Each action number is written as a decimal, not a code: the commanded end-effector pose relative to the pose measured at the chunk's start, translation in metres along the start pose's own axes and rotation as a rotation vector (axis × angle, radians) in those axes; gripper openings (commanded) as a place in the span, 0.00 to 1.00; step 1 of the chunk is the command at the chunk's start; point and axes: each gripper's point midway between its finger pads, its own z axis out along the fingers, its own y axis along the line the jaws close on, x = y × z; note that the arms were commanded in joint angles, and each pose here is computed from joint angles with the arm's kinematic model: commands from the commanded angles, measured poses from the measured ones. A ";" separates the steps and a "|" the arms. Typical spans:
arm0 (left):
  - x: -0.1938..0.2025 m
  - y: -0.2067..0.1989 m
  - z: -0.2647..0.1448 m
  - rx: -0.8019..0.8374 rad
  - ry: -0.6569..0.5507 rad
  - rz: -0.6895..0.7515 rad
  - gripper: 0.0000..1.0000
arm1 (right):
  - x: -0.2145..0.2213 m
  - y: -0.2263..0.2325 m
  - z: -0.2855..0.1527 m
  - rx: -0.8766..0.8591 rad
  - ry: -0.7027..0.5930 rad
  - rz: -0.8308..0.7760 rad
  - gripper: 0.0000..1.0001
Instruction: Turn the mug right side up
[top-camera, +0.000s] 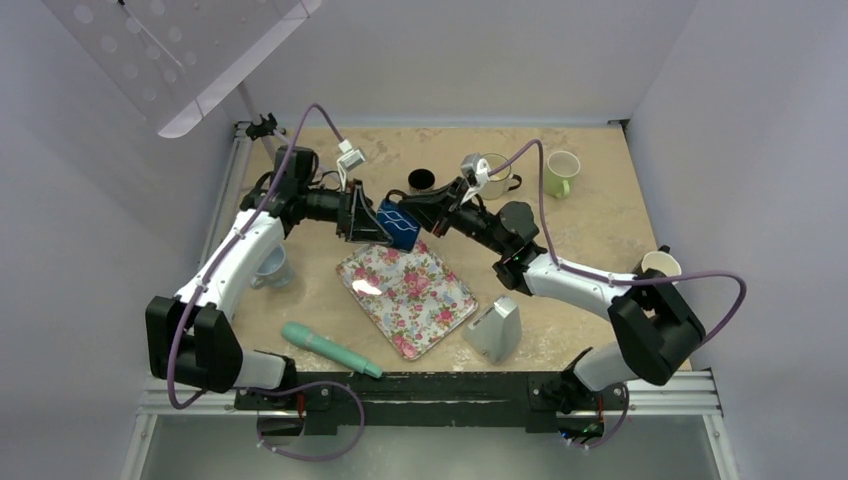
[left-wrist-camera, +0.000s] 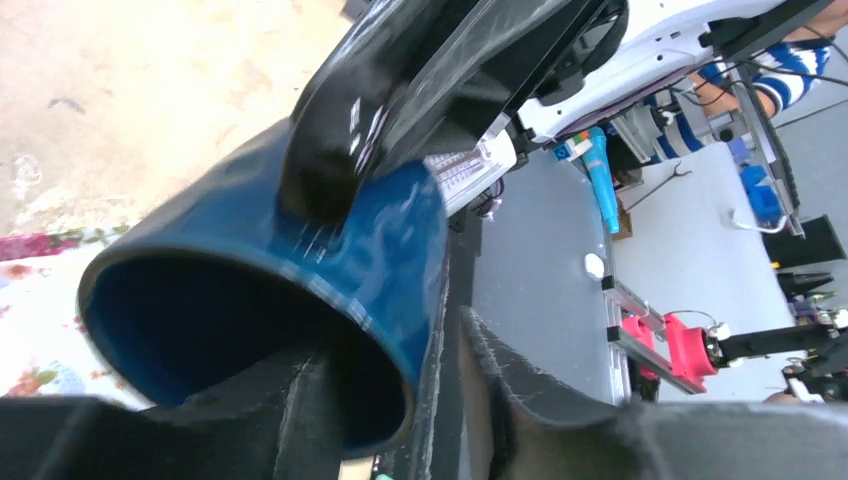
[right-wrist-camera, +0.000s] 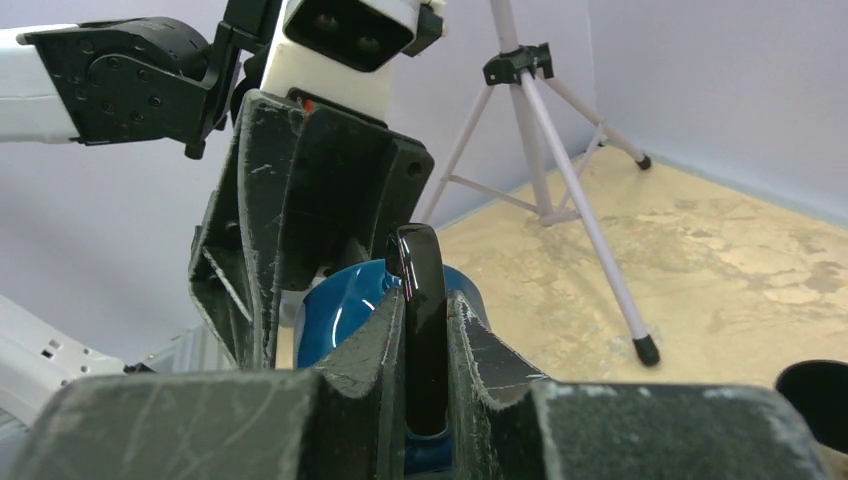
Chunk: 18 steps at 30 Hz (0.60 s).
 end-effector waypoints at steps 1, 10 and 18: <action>-0.018 -0.012 0.014 0.061 -0.011 0.039 0.32 | -0.057 0.029 0.013 -0.130 -0.186 -0.004 0.00; -0.009 0.076 -0.048 -0.588 0.284 0.196 0.00 | -0.026 -0.020 -0.008 0.172 0.021 -0.090 0.96; 0.008 0.172 -0.111 -0.920 0.601 0.170 0.00 | -0.040 -0.052 -0.050 0.430 0.071 -0.233 0.99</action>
